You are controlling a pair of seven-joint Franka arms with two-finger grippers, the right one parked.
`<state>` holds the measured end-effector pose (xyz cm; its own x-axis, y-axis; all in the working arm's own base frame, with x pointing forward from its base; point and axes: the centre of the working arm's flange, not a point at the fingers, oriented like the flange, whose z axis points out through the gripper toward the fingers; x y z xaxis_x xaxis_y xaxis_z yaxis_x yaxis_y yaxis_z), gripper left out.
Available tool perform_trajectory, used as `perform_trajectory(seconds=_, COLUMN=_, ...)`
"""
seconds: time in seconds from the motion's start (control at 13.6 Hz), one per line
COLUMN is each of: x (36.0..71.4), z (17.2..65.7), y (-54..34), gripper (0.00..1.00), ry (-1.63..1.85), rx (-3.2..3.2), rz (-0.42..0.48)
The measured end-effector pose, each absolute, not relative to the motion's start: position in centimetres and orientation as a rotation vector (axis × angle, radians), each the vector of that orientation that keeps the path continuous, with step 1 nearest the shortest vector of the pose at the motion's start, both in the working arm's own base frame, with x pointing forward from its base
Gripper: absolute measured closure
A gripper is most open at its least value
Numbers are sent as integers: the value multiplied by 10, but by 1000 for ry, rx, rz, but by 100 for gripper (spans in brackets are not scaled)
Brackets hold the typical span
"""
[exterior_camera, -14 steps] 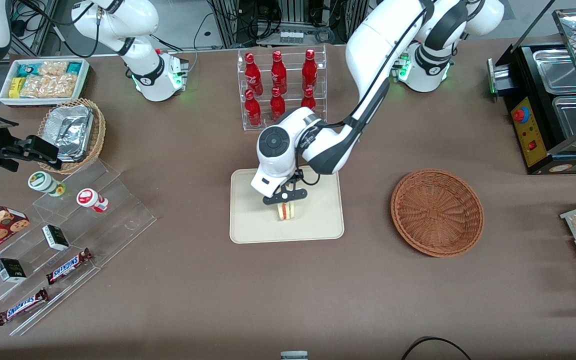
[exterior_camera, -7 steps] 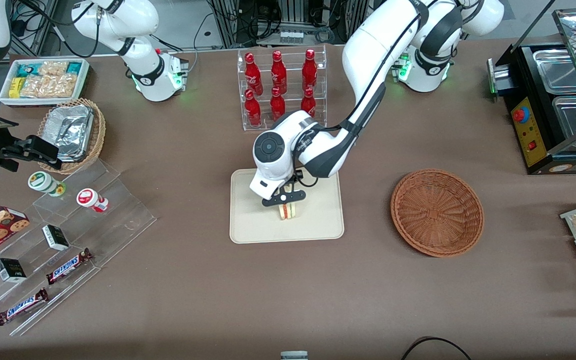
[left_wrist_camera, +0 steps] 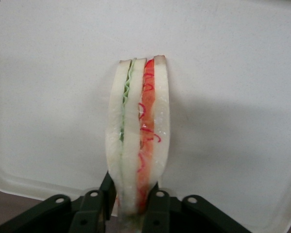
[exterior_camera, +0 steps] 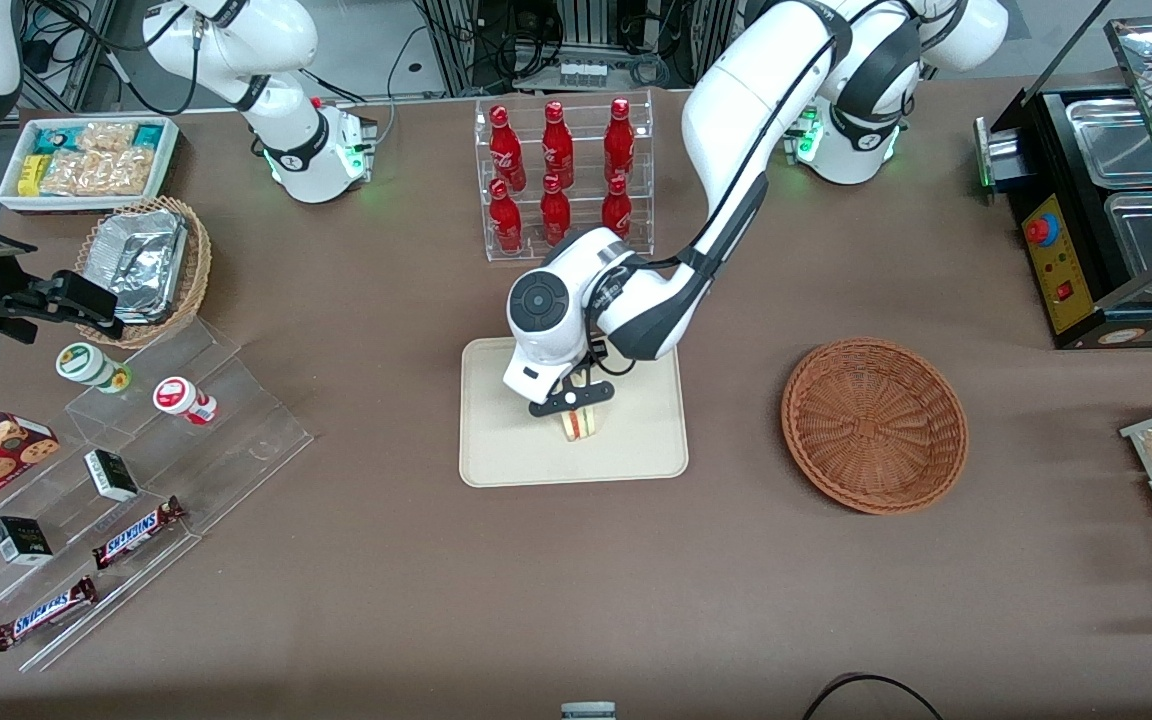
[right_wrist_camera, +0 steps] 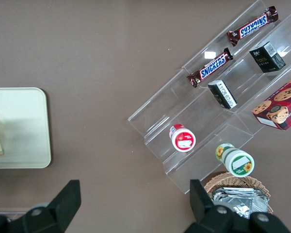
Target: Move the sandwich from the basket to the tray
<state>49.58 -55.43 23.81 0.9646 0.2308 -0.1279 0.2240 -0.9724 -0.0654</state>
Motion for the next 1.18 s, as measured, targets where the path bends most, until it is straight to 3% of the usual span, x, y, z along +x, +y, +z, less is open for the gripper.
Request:
perform_trajectory(seconds=0.44, x=506, z=283, y=-558, gripper=0, ry=-369, rx=-3113, rz=145)
perform_trajectory(seconds=1.18, x=527, z=409, y=-508, gripper=0, ry=-363, rx=-3119, rz=110)
